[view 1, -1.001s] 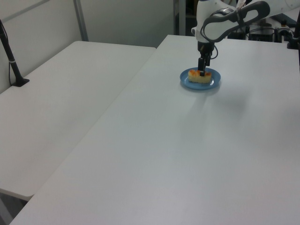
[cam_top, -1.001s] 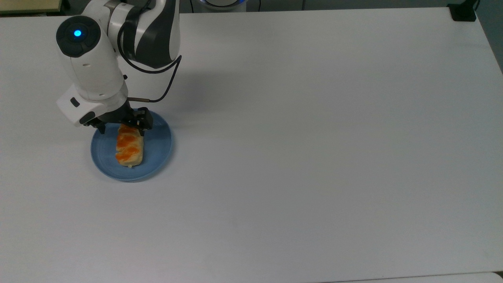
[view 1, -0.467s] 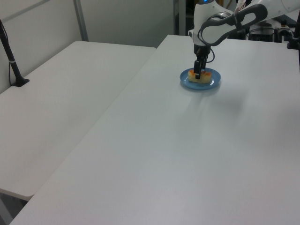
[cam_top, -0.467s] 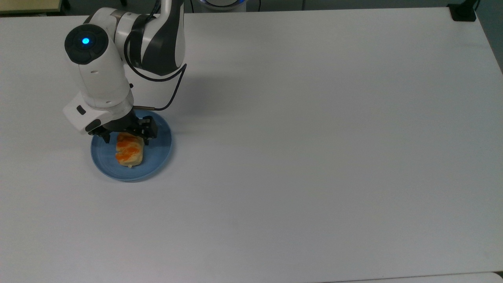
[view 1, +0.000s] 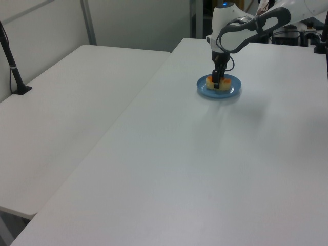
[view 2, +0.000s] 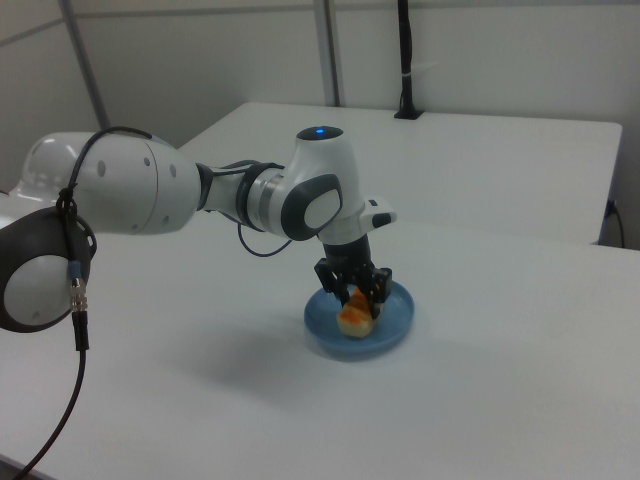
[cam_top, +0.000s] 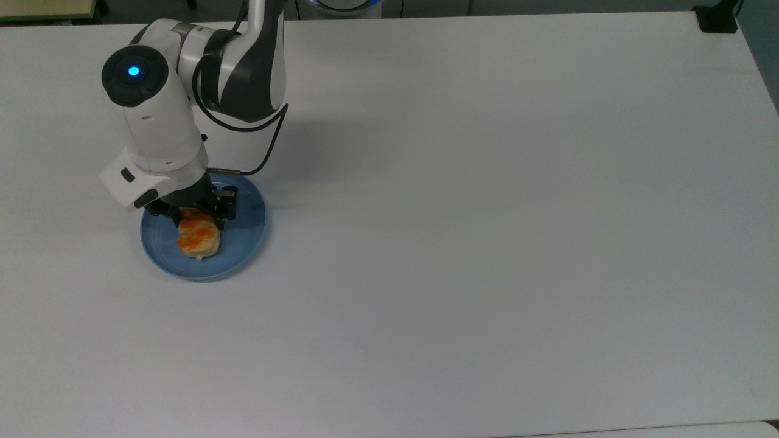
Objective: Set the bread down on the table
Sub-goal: 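Close the gripper on the bread roll, then lift the bread roll off the plate and carry it beside the plate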
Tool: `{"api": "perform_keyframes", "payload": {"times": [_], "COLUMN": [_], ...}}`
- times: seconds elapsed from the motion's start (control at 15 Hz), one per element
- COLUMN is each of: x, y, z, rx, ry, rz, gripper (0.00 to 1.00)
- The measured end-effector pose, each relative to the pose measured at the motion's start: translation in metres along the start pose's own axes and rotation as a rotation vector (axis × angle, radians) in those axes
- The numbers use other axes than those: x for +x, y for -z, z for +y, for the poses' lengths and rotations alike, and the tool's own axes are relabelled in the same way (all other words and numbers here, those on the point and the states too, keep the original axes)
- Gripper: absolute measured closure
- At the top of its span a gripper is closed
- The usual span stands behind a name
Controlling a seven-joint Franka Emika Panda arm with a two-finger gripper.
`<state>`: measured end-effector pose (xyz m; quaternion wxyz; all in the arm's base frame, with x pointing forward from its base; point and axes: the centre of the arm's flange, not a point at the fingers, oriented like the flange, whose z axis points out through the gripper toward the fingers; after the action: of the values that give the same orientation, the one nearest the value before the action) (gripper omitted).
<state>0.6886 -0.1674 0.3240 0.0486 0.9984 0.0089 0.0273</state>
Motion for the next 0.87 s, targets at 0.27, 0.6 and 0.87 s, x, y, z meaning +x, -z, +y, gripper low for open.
{"api": "perform_keyframes", "payload": {"times": [0.27, 0.6, 0.87], "x": [0.008, 0.004, 0.012], "y": [0.012, 0.052, 0.071], "z": [-0.020, -0.038, -0.128], "rx": [0.017, 0.042, 0.095], "ry": [-0.027, -0.008, -0.002], "rz": [0.023, -0.020, -0.023], "gripper": [0.52, 0.52, 0.52]}}
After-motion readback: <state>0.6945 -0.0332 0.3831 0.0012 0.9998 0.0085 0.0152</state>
